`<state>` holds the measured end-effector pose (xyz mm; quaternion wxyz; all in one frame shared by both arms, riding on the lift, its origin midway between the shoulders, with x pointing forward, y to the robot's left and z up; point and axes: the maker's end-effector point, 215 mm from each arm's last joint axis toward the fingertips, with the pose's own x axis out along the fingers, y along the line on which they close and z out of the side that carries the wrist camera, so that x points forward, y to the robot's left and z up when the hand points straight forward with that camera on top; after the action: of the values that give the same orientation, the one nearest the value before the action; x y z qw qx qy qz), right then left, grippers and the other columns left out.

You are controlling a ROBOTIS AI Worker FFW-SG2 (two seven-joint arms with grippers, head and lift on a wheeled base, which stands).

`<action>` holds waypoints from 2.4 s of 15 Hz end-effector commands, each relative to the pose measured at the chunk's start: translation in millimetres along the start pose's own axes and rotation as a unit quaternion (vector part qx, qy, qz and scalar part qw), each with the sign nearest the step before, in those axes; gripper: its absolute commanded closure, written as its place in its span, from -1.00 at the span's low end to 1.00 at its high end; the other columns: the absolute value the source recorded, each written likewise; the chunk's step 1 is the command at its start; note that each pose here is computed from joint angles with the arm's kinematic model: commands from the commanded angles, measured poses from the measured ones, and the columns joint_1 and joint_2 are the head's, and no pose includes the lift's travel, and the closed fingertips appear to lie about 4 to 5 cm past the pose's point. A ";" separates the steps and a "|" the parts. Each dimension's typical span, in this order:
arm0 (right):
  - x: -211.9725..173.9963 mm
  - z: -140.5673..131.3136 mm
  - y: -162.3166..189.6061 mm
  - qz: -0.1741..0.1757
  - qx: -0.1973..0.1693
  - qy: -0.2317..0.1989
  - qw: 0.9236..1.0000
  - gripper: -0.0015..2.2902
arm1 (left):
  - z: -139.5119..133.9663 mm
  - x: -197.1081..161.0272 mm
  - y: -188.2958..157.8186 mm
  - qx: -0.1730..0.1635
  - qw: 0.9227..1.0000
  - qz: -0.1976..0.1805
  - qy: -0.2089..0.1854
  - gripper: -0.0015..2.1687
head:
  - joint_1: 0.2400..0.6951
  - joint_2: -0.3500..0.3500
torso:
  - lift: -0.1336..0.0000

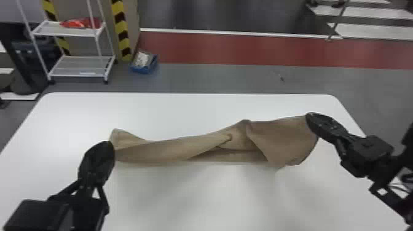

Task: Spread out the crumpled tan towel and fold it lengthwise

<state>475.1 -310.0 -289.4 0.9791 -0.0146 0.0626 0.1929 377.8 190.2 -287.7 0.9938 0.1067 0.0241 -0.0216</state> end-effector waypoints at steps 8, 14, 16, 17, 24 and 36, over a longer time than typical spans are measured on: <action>-106.4 -35.7 -182.5 -0.172 0.073 0.007 0.982 0.48 | 15.7 6.6 59.2 -0.001 0.999 0.050 -0.012 0.28 | 1.00 -0.91 | -0.87; -92.7 -11.2 -188.1 -0.163 0.048 0.017 0.985 0.48 | 28.7 10.9 80.8 0.002 0.998 0.057 -0.020 0.28 | 1.00 -1.00 | -0.87; -69.3 -0.5 -179.3 -0.146 0.051 0.014 0.988 0.48 | 33.3 21.1 76.2 -0.002 0.999 0.046 -0.018 0.28 | 1.00 -0.96 | -0.87; -55.7 4.8 -173.8 -0.137 0.045 0.015 0.989 0.48 | 42.4 30.2 75.6 -0.001 0.999 0.042 -0.025 0.28 | 1.00 -0.93 | -0.87; 74.0 50.6 -178.6 -0.082 0.045 0.011 0.996 0.48 | 58.6 158.6 103.7 -0.013 0.999 0.040 -0.009 0.28 | 0.71 -0.59 | -0.87; 140.7 151.5 -217.4 -0.087 -0.071 -0.075 0.991 0.48 | 93.8 266.2 151.2 -0.066 0.997 0.043 0.007 0.28 | -0.53 -0.23 | -0.87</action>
<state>721.4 -437.6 -123.6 0.9899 -0.0848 -0.0358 0.1080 671.7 316.6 -158.3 0.9979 0.0510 0.0082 0.0393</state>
